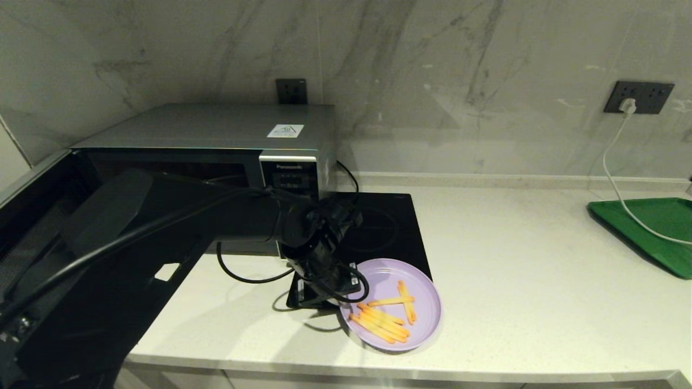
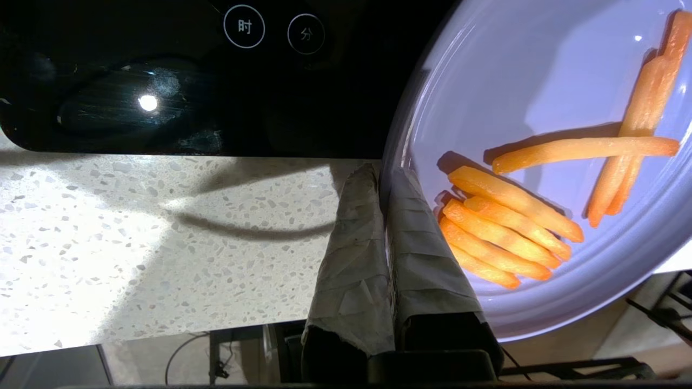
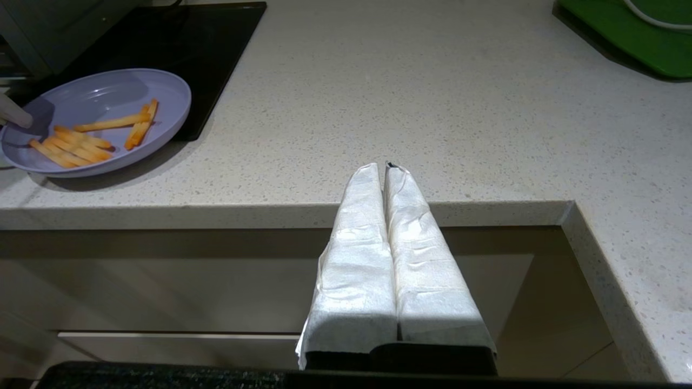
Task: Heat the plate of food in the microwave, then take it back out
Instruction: Put the plate in the microwave oven
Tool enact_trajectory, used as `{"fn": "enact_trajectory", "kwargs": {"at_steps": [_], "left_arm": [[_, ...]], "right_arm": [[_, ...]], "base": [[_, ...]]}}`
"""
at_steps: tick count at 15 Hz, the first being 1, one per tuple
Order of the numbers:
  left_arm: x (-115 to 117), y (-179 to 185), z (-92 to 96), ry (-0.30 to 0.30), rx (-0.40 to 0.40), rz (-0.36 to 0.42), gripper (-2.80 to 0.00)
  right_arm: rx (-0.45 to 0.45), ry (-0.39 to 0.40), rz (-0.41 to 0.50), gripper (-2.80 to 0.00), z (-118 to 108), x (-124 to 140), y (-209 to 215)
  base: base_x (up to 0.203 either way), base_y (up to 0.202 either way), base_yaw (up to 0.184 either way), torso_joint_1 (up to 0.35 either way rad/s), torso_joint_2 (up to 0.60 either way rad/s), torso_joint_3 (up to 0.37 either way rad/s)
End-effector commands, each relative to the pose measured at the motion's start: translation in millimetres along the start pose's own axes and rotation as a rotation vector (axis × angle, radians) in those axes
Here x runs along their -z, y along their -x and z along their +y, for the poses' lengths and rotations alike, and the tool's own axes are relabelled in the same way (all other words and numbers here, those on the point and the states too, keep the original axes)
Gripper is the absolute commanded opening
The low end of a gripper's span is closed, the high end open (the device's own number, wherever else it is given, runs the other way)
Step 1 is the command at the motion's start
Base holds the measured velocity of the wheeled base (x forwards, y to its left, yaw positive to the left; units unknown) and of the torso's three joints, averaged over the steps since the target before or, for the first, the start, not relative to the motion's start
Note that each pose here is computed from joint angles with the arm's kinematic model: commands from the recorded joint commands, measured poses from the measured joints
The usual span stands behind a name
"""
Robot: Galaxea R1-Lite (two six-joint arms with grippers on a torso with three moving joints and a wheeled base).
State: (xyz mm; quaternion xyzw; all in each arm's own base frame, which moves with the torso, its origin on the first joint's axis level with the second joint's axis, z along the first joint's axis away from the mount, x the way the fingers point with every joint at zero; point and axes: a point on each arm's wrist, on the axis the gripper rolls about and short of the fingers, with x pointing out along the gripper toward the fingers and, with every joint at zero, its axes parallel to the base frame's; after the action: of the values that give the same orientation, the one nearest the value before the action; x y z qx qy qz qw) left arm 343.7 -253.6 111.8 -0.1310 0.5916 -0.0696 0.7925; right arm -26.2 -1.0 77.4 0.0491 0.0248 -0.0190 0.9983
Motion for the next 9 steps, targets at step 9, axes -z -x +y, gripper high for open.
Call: {"fn": "enact_trajectory", "kwargs": {"at_steps": [9], "left_arm": [[-1.7,29.0,25.3,0.048,0.164,0.026,-2.8]], "right_arm": [[0.0,0.0,0.002,-2.8,0.0,0.0,-0.1]], "base": [[0.0,0.0,0.0,0.0,0.0,0.0]]}}
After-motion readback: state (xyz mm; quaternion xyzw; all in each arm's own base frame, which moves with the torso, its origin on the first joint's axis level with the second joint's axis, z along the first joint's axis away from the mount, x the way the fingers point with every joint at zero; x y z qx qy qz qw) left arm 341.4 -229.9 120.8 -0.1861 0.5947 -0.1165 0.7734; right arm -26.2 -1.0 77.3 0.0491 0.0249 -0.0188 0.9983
